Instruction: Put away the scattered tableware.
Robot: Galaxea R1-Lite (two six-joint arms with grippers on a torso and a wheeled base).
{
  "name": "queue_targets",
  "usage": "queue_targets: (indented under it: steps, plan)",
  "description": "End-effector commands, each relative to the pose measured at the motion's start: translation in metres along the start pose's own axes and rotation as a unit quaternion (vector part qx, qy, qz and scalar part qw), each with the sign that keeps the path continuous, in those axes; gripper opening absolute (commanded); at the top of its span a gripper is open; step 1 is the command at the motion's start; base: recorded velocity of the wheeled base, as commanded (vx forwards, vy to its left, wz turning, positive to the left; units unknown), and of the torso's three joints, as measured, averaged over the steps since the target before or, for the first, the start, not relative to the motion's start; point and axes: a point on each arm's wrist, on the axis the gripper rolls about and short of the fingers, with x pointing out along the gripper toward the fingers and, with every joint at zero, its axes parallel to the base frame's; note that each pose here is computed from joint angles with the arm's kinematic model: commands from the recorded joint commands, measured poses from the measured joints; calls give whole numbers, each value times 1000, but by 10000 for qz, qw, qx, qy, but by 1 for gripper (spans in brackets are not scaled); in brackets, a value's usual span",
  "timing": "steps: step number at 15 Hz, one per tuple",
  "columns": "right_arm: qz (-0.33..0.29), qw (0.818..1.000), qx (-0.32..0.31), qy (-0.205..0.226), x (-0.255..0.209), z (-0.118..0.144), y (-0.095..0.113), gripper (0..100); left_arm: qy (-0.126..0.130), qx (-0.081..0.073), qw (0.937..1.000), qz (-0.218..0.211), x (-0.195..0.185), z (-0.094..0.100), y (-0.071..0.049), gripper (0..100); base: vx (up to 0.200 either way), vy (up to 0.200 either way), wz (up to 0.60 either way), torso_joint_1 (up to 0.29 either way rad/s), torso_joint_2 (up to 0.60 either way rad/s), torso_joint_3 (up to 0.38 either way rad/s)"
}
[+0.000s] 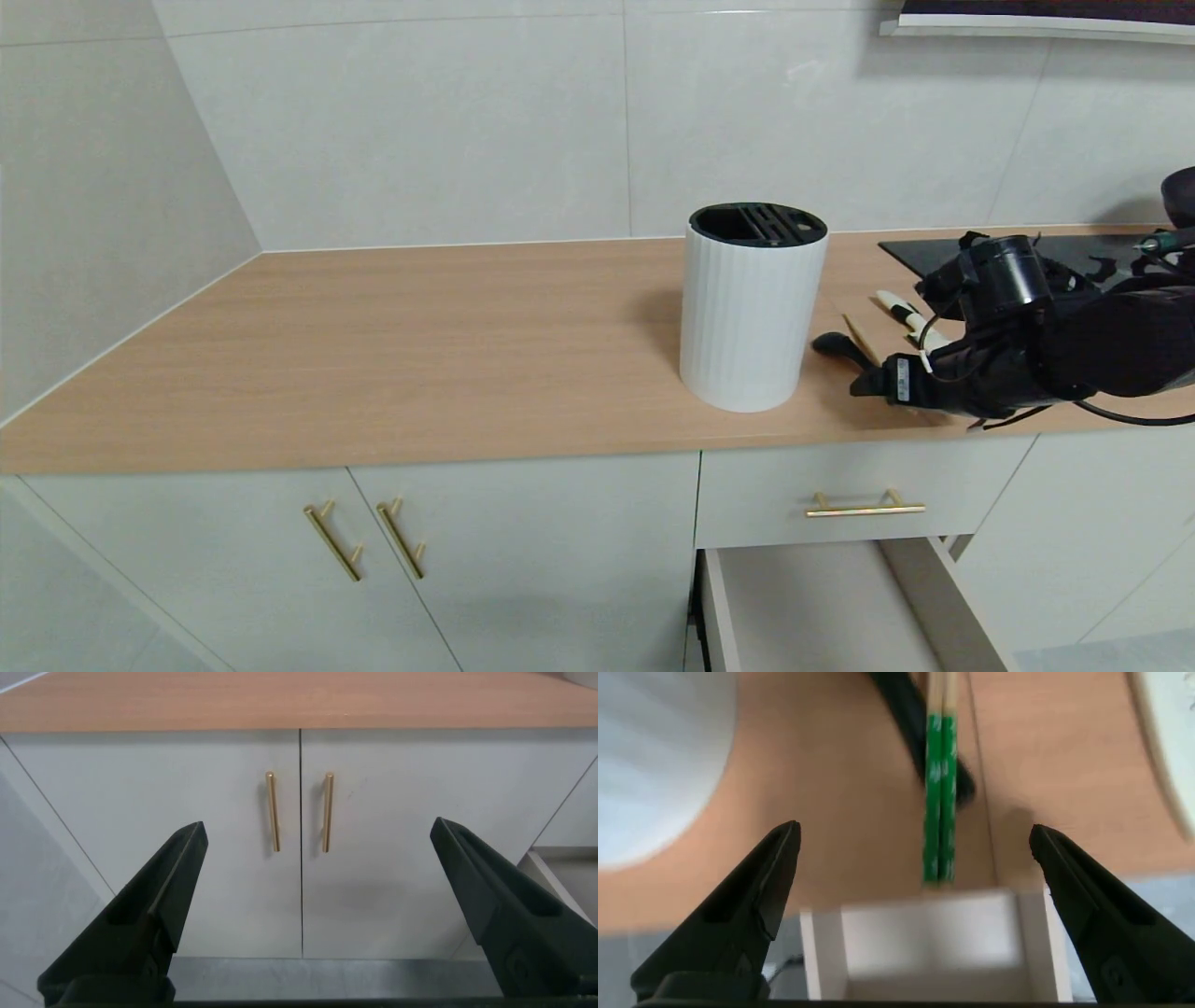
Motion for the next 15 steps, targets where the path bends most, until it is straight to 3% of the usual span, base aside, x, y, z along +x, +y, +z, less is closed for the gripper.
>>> queue_targets:
  steps: [1, 5, 6, 15]
  plan:
    - [-50, 10000, 17, 42, 6, -1, -2, 100, -3, -1, 10000, 5, 0, 0, 0, 100, 0, 0, 0, 0, 0, 0]
    - [-50, 10000, 17, 42, 7, -1, -2, 100, -3, -1, 10000, 5, 0, 0, 0, 100, 0, 0, 0, 0, 0, 0]
    - [-52, 10000, 15, 49, 8, -2, -2, 0, 4, -1, 10000, 5, 0, 0, 0, 100, 0, 0, 0, 0, 0, 0]
    - [37, 9997, 69, -248, -20, 6, -4, 0, 4, -1, 10000, -3, 0, 0, 0, 100, 0, 0, 0, 0, 0, 0]
